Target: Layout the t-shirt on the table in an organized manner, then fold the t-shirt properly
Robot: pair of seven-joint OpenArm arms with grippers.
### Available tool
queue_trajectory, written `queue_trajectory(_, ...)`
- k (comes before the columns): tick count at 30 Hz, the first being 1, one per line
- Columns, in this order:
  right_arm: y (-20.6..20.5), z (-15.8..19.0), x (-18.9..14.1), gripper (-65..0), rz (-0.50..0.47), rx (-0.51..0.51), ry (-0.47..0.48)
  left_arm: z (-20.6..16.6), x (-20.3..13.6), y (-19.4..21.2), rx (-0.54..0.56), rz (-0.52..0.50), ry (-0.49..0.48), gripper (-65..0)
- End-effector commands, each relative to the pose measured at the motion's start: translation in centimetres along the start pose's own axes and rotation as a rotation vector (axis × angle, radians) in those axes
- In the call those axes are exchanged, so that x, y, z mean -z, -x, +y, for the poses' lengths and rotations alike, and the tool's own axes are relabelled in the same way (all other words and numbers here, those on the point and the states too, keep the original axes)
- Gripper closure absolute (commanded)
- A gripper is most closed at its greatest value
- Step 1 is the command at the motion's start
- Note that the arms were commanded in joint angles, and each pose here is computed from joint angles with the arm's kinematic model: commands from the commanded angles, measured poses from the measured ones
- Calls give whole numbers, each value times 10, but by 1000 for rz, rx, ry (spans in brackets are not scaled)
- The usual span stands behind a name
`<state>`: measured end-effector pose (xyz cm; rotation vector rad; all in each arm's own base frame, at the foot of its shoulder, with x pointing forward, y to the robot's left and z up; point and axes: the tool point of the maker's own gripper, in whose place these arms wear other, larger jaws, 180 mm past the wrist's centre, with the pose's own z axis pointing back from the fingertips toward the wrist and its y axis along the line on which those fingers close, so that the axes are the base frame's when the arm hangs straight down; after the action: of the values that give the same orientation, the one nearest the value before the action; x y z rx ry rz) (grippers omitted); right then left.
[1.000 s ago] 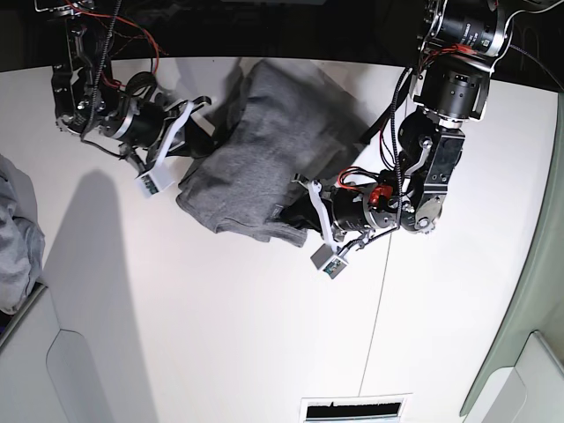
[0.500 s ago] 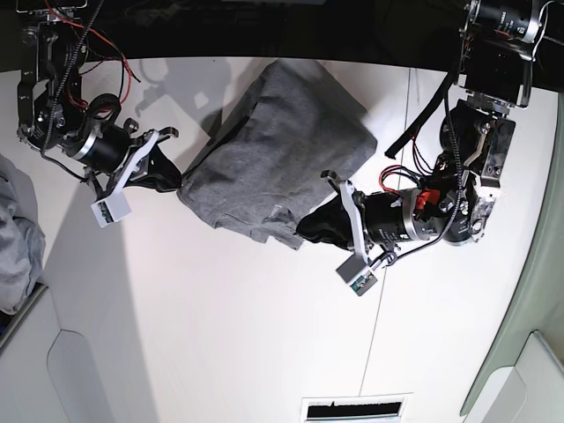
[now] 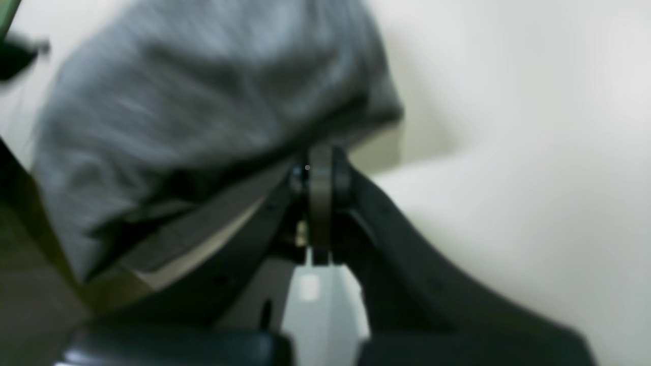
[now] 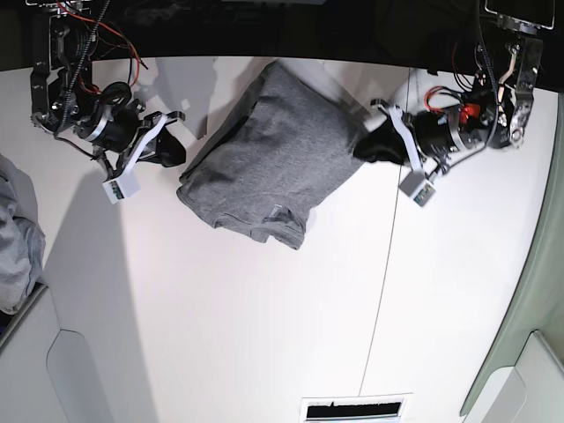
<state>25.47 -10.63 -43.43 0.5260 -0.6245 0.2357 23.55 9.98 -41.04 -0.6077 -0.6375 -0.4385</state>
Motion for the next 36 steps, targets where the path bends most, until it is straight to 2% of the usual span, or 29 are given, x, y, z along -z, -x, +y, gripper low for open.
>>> queue_trajectory(1,-14,-3,0,0,-55,6,-5,-11,2,-14,-8,-64,35,-30)
queue_trajectory(10,-36,-17,35,0,-64,66,-5,-68,34,-3,-152,-115,144,-30)
queue_trajectory(15,-69,-3,53,0,-109,79,-47,-81,39,2,-189,-120,166,-30)
queue_trajectory(21,-80,4,61,0,-108,64,-65,-88,39,-4,-206,-147,182,-30)
queue_trajectory(26,-90,-3,44,0,-122,23,-35,-73,11,-30,-169,-213,127,-30)
queue_trajectory(30,-80,-8,9,0,-107,-19,-10,-62,-28,-38,-169,-262,75,-30)
queue_trajectory(32,-65,-10,-10,0,-78,-49,2,-57,-46,-31,-176,-264,50,-30)
queue_trajectory(36,-22,-12,-43,0,-2,-81,15,-38,-74,7,-202,-184,-44,-30)
